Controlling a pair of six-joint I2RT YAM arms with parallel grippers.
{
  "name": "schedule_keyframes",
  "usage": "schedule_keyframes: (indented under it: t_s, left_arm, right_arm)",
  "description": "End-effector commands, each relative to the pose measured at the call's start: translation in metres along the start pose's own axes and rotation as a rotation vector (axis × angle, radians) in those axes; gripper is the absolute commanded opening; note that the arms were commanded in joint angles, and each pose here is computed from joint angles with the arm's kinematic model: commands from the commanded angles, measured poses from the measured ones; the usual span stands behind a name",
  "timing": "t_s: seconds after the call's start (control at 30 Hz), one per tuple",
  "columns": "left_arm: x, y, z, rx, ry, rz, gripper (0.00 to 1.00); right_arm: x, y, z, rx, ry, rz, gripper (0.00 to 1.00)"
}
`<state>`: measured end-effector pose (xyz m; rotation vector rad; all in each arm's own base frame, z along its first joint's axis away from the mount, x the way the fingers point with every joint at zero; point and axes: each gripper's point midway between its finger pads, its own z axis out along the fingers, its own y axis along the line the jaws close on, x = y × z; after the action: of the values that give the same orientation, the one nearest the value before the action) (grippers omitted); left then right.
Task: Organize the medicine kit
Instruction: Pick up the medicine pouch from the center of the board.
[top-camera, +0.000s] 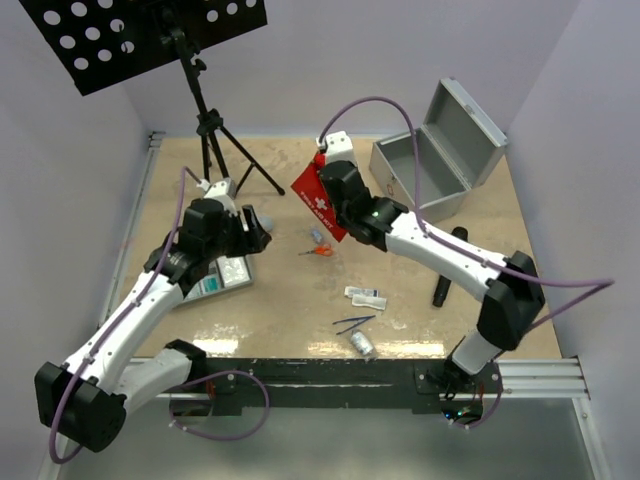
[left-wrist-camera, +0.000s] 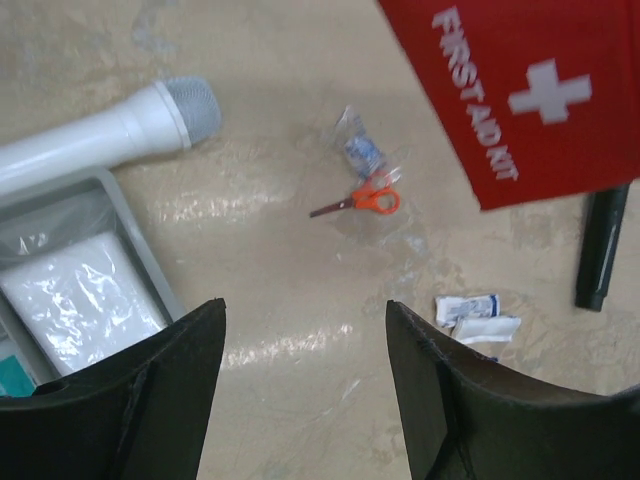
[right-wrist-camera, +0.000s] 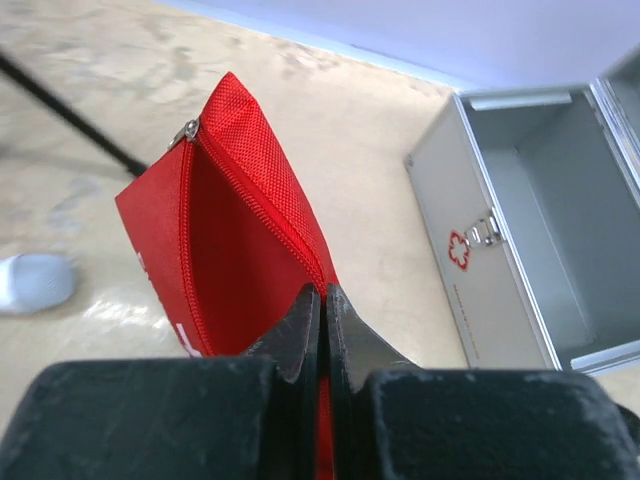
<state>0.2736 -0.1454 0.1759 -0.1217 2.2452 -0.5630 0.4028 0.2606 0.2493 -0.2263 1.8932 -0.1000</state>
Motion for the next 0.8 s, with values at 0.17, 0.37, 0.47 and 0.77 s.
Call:
schedule_keyframes:
  t_s: [0.17,0.37,0.47,0.77]
  left_arm:
    - [-0.093,-0.029,-0.060,0.009,-0.267,0.084,0.70]
    - [-0.121,-0.059,-0.098,0.146,-0.387,0.136,0.71]
    - [-0.120,-0.088,-0.111,0.305,-0.390,0.211,0.71]
    - [-0.105,-0.128,-0.135,0.571,-0.392,0.381,0.78]
  right_arm:
    - [-0.044,0.045,-0.115,-0.396,-0.239,-0.147,0.00]
    - [-0.046,0.050,-0.166,-0.585,-0.372,-0.239,0.00]
    - [-0.050,0.044,-0.186,-0.639,-0.458,-0.255,0.00]
    - [-0.036,0.046,-0.200,-0.677,-0.512,-0.402,0.00]
